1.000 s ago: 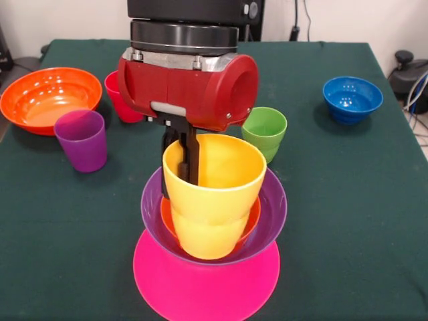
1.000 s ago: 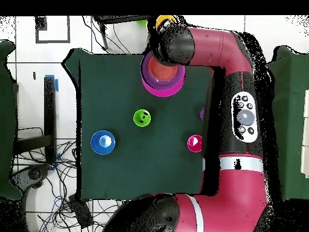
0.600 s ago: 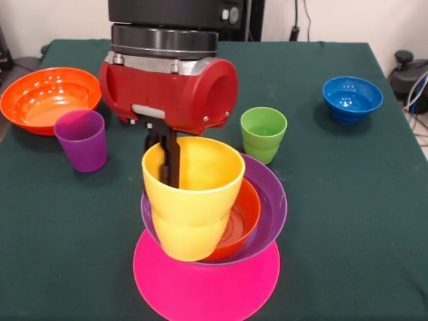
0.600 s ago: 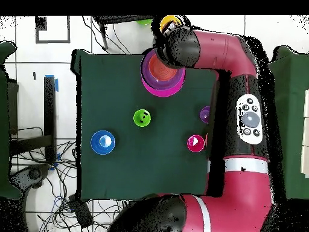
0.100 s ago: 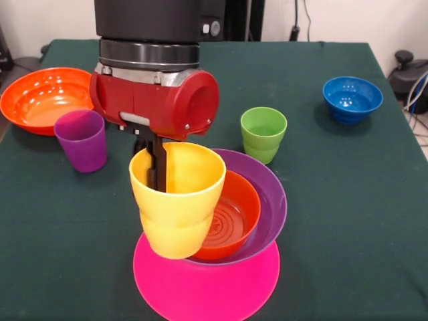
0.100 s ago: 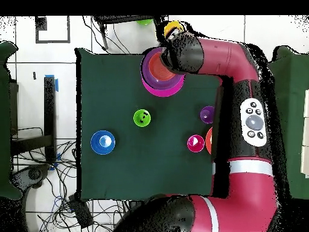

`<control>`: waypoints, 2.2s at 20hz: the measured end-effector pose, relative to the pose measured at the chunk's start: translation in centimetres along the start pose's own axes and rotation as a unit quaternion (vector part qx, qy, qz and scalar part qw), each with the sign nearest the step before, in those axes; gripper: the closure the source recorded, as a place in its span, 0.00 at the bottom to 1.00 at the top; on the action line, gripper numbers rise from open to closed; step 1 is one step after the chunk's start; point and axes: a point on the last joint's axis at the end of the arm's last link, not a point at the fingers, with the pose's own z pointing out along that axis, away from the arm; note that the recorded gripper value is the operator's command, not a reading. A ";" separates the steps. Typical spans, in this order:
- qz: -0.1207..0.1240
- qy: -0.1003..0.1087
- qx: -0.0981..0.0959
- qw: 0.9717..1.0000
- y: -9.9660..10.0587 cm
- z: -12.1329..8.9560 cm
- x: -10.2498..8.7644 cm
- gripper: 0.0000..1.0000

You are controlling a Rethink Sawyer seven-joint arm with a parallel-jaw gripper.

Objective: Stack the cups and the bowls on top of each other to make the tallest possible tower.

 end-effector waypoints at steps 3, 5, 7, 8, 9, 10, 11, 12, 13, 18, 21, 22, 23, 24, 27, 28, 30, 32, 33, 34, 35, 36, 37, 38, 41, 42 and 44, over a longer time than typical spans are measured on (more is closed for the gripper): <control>-0.001 0.006 0.002 1.000 -0.2 0.2 0.6 1.00; -0.002 0.011 0.004 1.000 -0.3 0.4 1.1 1.00; -0.002 0.014 0.004 1.000 -0.4 0.5 1.3 1.00; -0.002 0.016 0.004 1.000 -0.4 0.5 1.5 1.00; -0.002 0.018 0.004 1.000 -0.5 0.5 1.6 1.00; -0.001 0.018 0.004 1.000 -0.6 0.5 1.6 1.00; 0.000 0.020 0.003 1.000 -0.7 0.6 1.7 1.00; 0.000 0.020 0.003 1.000 -0.8 0.6 1.6 1.00; 0.001 0.020 0.003 1.000 -0.8 0.6 1.6 1.00; 0.007 0.024 0.002 1.000 -1.5 0.7 1.4 1.00; 0.011 0.026 0.000 1.000 -2.0 0.8 1.4 1.00; 0.012 0.027 0.000 1.000 -2.2 0.8 1.4 1.00; 0.013 0.027 0.000 1.000 -2.4 0.9 1.4 1.00; 0.014 0.028 -0.001 0.999 -2.7 1.0 1.5 1.00; 0.014 0.031 0.000 0.999 -3.3 1.3 2.1 1.00; 0.014 0.032 0.000 0.999 -3.3 1.3 2.2 1.00; 0.011 0.033 -0.001 0.999 -3.3 1.5 2.9 1.00; 0.009 0.033 -0.003 0.999 -3.3 1.6 3.2 1.00; 0.009 0.032 -0.003 0.999 -3.2 1.6 3.3 1.00; 0.008 0.032 -0.003 0.999 -3.2 1.6 3.3 1.00; 0.008 0.031 -0.004 0.999 -3.2 1.6 3.4 1.00; 0.007 0.031 -0.004 0.999 -3.2 1.6 3.5 1.00; 0.006 0.031 -0.004 0.999 -3.1 1.6 3.5 1.00; 0.005 0.031 -0.004 0.999 -3.0 1.5 3.6 1.00; 0.002 0.030 -0.004 1.000 -2.8 1.2 3.6 1.00; 0.001 0.029 -0.005 1.000 -2.7 1.1 3.6 1.00; 0.000 0.028 -0.005 1.000 -2.6 0.9 3.5 1.00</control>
